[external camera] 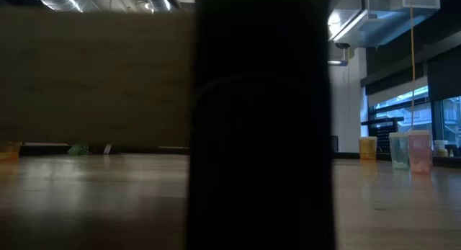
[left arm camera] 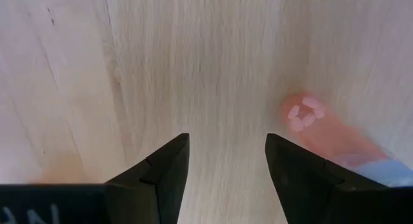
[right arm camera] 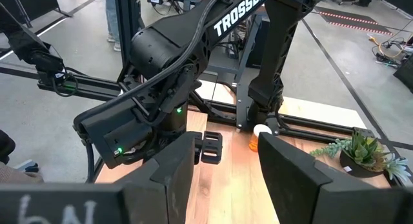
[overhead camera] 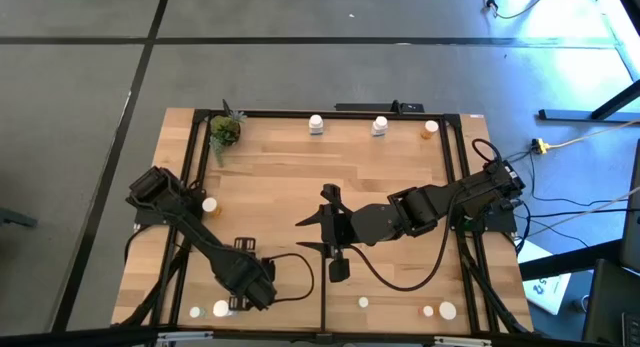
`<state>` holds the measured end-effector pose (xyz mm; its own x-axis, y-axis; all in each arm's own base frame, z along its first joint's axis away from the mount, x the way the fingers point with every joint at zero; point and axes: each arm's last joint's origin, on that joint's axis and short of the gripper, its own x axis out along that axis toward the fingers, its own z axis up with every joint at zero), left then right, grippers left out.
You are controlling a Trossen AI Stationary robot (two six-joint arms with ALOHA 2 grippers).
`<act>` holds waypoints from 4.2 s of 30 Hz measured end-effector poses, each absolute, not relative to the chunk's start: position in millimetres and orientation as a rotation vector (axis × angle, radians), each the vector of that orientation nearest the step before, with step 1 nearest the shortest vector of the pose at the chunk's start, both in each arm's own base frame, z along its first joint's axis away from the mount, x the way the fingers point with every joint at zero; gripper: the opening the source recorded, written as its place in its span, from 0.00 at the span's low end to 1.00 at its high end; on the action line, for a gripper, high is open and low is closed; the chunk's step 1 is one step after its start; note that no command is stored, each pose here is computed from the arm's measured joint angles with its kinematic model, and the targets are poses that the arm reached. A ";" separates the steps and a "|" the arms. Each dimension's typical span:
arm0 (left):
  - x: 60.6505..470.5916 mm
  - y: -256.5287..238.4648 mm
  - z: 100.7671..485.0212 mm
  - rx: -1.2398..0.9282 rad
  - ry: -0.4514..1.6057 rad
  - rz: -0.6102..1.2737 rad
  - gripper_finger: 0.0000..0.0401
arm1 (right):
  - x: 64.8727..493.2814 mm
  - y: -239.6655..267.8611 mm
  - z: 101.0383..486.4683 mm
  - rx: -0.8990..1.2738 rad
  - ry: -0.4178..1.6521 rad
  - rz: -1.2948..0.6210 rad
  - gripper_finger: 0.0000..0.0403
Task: Pick and place medicine bottles onto shelf by color
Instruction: Put the top left pink pill bottle on the shelf
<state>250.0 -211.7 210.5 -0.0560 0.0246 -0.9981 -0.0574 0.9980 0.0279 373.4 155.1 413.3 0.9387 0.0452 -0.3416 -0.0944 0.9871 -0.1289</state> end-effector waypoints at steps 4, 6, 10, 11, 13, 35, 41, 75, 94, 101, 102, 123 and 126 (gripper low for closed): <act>249.8 -209.8 210.6 0.003 1.618 0.085 0.49 | 373.4 155.0 413.3 -0.144 0.345 0.071 0.43; 250.5 -207.7 210.6 0.013 1.620 0.092 0.49 | 373.3 155.1 413.4 -0.144 0.345 0.071 0.43; 250.3 -204.1 210.9 0.040 1.631 0.106 0.49 | 373.4 155.1 413.3 -0.145 0.345 0.071 0.43; 250.0 -203.3 210.9 0.041 1.636 0.113 0.49 | 373.3 155.0 413.4 -0.144 0.345 0.071 0.43; 248.4 -201.5 211.3 0.031 1.651 0.152 0.49 | 373.2 155.1 413.5 -0.144 0.344 0.072 0.43; 240.3 -202.6 212.2 -0.170 1.722 0.357 0.49 | 373.3 155.0 413.4 -0.144 0.344 0.071 0.43; 239.6 -206.8 211.8 -0.212 1.703 0.375 0.49 | 373.2 155.1 413.4 -0.143 0.344 0.071 0.43; 245.2 -211.9 210.8 -0.244 1.662 0.298 0.49 | 373.2 155.1 413.5 -0.143 0.344 0.071 0.43; 245.0 -210.9 210.8 -0.222 1.652 0.306 0.49 | 373.2 155.1 413.4 -0.120 0.346 0.070 0.43; 244.4 -211.6 210.8 -0.219 1.653 0.303 0.49 | 369.6 161.4 407.5 -0.141 0.414 0.329 0.43; 244.4 -211.7 210.8 -0.219 1.653 0.303 0.49 | 368.9 162.5 407.0 -0.136 0.421 0.373 0.43; 246.7 -211.0 210.7 -0.142 1.617 0.253 0.49 | 368.2 161.9 405.1 -0.176 0.436 0.373 0.43; 246.8 -208.5 210.8 -0.107 1.609 0.263 0.49 | 368.3 161.5 405.1 -0.195 0.433 0.361 0.43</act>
<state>246.8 -208.5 210.8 -0.0589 0.0922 -0.9940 -0.2294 0.9678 0.1034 368.3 161.5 405.1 0.8454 0.2993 -0.4424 -0.3814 0.9181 -0.1077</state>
